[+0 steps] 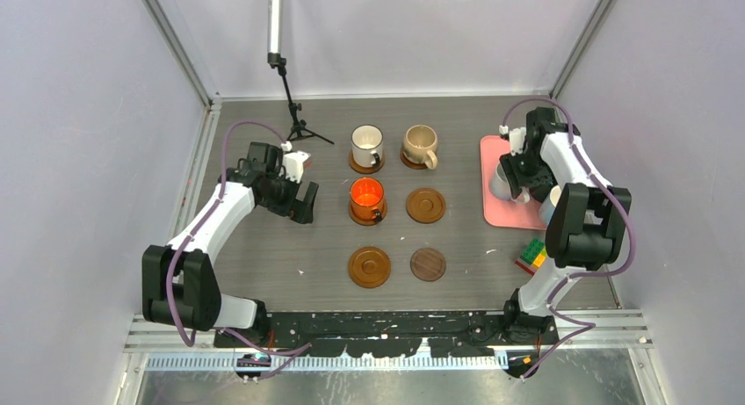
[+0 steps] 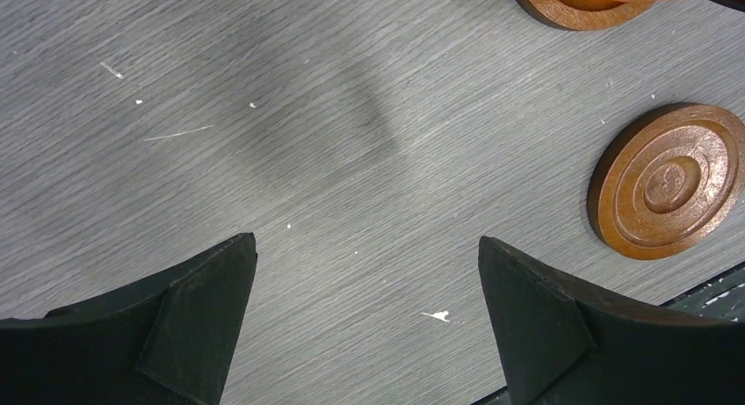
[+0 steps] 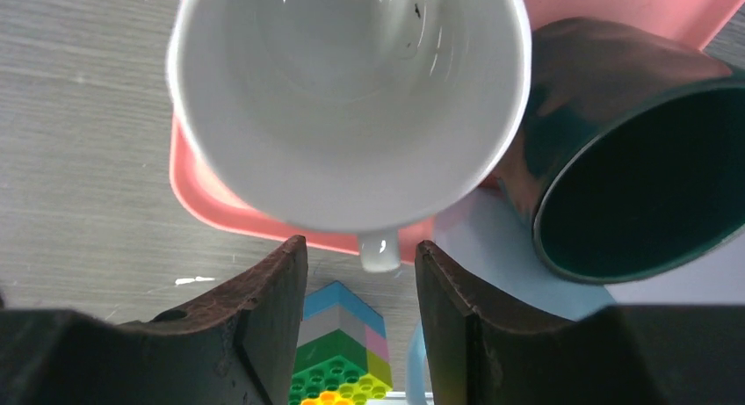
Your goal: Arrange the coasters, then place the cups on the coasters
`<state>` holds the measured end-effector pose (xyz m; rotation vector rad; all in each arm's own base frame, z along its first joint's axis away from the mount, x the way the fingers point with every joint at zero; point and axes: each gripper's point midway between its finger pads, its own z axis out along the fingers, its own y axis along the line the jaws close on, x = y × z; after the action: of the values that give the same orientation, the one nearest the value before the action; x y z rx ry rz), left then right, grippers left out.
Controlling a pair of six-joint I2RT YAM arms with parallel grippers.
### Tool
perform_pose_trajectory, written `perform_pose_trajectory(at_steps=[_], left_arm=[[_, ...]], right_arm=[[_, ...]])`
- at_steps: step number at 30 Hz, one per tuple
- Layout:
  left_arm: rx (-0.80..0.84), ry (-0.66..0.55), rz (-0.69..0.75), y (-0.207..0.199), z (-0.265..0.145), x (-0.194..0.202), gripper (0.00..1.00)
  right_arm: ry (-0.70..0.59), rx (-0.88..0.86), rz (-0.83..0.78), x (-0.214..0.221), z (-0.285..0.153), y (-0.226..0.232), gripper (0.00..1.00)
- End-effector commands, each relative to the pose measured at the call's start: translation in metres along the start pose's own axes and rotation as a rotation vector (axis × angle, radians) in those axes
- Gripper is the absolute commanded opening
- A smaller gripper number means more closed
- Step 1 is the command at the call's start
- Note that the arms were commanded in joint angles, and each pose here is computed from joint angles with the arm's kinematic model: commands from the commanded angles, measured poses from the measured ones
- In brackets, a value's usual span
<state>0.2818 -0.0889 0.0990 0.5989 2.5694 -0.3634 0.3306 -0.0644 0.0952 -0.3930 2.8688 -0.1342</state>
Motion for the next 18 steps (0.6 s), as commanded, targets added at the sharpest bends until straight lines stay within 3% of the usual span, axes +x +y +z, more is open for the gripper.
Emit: perform_pose_trajectory(at_steps=[1, 13, 18], left_arm=[[-0.021, -0.049, 0.041, 0.004, -0.006, -0.018, 1.00], [-0.032, -0.033, 0.036, 0.006, -0.006, -0.015, 1.00], [-0.033, -0.025, 0.034, 0.007, -0.006, -0.015, 1.00]], right_arm=[[-0.043, 0.046, 0.031, -0.016, 0.010, -0.012, 0.53], [-0.167, 0.018, 0.079, -0.026, 0.051, -0.001, 0.47], [-0.218, 0.092, 0.124, -0.033, 0.059, -0.012, 0.44]])
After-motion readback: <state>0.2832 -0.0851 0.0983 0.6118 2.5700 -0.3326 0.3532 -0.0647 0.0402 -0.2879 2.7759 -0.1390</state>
